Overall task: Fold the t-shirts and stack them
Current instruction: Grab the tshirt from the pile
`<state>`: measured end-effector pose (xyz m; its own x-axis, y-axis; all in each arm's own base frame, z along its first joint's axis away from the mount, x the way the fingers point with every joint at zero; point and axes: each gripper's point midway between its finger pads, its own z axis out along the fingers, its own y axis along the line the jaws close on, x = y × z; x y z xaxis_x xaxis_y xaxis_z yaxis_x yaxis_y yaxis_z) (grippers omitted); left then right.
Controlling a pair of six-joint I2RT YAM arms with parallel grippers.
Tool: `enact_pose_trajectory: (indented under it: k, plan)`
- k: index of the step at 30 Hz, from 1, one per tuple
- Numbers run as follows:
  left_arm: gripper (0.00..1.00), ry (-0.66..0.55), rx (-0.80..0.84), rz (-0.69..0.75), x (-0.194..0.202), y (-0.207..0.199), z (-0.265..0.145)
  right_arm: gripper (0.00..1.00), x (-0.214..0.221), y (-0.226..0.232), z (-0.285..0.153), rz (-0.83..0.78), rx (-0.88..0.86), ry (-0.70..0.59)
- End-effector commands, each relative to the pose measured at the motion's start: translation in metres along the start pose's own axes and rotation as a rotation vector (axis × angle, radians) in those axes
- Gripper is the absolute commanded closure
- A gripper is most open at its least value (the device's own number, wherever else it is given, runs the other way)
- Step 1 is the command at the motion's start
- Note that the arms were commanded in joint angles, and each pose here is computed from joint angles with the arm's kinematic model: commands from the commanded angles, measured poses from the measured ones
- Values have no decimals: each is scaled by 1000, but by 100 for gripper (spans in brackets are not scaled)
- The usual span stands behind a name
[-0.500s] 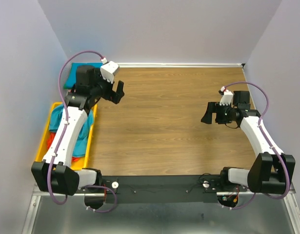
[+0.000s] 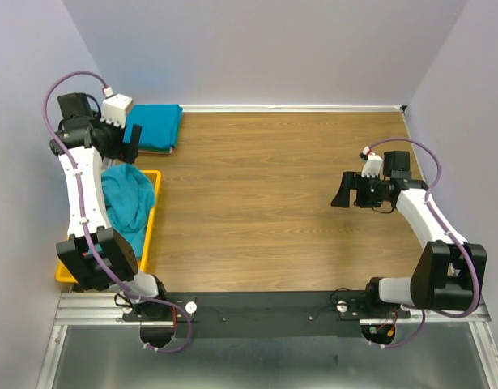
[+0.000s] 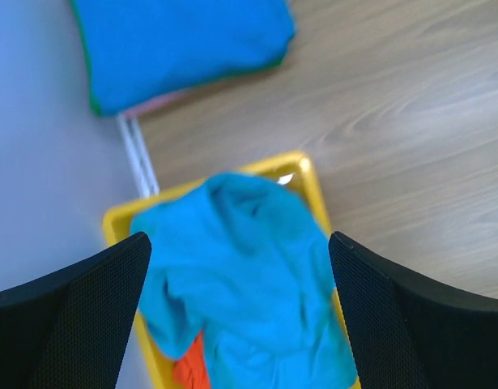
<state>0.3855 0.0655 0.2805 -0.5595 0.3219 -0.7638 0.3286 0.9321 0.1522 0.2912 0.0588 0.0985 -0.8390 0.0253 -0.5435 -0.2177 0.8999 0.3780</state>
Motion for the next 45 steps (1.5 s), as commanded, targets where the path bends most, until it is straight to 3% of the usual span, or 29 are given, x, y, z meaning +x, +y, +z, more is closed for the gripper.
enact_pose_trajectory:
  k: [1, 14, 21, 23, 24, 26, 27, 28, 33, 40, 45]
  plan:
    - [1, 294, -91, -59, 87, 29, -1, 0, -10, 7, -4, 0, -42, -17]
    - [2, 496, -237, -168, 184, 51, 33, 0, -17, 7, 3, 23, -60, 7]
    - [2, 502, -199, -193, 197, 48, 48, 0, -16, 5, 3, 16, -49, 11]
    - [12, 486, -176, -201, 193, 47, 51, 0, -13, 5, 3, 18, -51, 16]
    - [33, 475, -170, -204, 189, 47, 52, 0, -13, 5, 4, 19, -53, 17]
    - [54, 427, -149, -202, 170, 47, 50, 0, -12, 6, 4, 21, -57, 21]
    - [84, 409, -135, -206, 163, 46, 47, 0, -13, 6, 4, 15, -60, 18]
    - [98, 353, -112, -201, 146, 44, 43, 0, -13, 7, 3, 13, -63, 19]
    - [100, 93, 8, -89, 40, 36, 8, 0, -13, 11, 2, -5, -88, 22]
    - [100, -266, 293, 238, -114, -73, -50, 0, -41, 14, -10, -142, -111, -1]
    - [100, -464, 443, 385, -186, -152, -85, 0, -45, 13, -9, -168, -114, 2]
